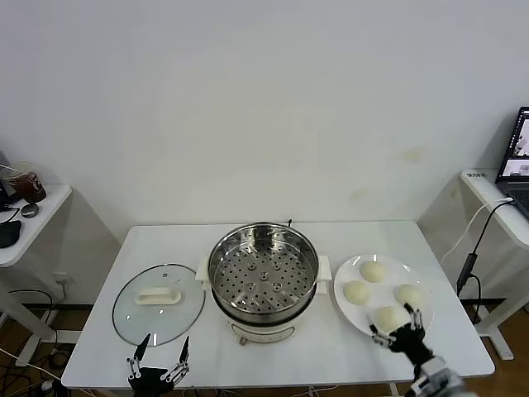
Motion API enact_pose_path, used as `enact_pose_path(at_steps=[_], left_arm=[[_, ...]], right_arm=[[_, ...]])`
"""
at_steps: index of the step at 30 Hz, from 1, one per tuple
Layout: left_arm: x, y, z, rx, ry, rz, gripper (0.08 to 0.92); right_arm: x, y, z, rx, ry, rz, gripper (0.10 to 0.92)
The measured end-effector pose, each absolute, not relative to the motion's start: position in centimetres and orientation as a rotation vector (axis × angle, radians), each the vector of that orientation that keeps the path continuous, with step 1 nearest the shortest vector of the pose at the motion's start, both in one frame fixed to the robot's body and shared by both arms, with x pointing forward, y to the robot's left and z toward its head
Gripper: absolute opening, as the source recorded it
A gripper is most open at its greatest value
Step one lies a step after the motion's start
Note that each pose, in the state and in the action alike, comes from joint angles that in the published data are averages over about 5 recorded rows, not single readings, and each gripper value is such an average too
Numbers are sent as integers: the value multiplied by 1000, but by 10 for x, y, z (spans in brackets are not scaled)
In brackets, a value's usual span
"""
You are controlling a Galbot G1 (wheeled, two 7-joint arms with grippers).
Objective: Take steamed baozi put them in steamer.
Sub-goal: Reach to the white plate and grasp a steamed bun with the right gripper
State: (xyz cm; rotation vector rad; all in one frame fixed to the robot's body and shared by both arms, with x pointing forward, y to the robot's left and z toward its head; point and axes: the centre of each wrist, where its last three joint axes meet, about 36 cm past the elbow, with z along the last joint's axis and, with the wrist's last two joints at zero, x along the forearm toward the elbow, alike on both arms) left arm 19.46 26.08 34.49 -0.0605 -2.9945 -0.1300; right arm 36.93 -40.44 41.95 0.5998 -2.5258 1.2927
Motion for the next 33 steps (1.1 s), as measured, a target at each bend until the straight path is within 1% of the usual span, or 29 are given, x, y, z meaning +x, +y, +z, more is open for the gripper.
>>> enact_pose_path(at_steps=[2,9,17,25,33], left_arm=[[194,261,345,-59,-2998,-139,823],[196,262,347,-46,-3022,-202,823],[196,268,349,-23,-3038,-261,823],[195,273,352,4,-3051,-306,823],[195,276,352,24,-3055,-330,823]], right_arm=[[380,-409,426,629,-2489,1342,823],[460,-432,466,822,-2209,1572,823],[539,-437,493,1015,-1911,1624,823],[596,-427,500,1134,-1668,1585,823],[627,-413,484,1176,-1531,1528,823]])
